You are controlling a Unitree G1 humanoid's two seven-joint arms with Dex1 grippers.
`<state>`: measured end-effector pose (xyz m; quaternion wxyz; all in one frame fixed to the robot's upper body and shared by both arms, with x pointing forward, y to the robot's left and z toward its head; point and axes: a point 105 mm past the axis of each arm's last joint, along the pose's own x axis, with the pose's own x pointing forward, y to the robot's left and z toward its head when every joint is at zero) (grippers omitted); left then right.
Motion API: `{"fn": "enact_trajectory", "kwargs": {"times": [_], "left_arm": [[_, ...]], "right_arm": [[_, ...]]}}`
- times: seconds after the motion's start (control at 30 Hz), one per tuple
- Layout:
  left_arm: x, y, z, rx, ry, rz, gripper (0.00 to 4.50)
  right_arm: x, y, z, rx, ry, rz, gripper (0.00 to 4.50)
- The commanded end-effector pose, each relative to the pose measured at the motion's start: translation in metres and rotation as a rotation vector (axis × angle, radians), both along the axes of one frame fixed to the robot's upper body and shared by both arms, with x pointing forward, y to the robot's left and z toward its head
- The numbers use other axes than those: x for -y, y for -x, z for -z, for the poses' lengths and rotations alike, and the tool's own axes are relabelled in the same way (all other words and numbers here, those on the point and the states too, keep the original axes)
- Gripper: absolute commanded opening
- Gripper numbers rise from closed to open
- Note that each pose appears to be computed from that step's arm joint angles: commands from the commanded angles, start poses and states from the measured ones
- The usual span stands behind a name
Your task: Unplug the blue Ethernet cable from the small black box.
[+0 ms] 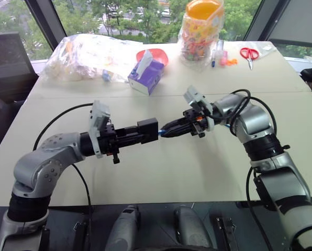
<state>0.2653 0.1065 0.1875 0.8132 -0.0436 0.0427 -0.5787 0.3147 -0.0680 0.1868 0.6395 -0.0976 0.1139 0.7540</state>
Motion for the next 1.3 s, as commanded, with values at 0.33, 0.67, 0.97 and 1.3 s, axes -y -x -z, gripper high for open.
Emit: {"fn": "enact_trajectory", "kwargs": {"times": [0.33, 0.67, 0.97, 1.3], "left_arm": [[0.0049, 0.0059, -0.0051, 0.042, -0.008, 0.039, 0.45], [0.0067, 0.0065, -0.0065, 0.063, -0.008, 0.045, 0.45], [0.0071, 0.0065, -0.0071, 0.072, -0.006, 0.044, 0.45], [0.0072, 0.0084, -0.0057, 0.071, -0.011, 0.05, 0.45]], "right_arm": [[-0.0008, 0.0012, -0.0184, 0.002, -0.022, -0.026, 2.64], [-0.0004, 0.005, -0.0169, -0.033, -0.002, -0.063, 2.64], [-0.0043, 0.0035, -0.013, -0.033, 0.01, -0.068, 2.64], [-0.0083, 0.003, -0.011, -0.033, 0.013, -0.074, 0.03]]}}
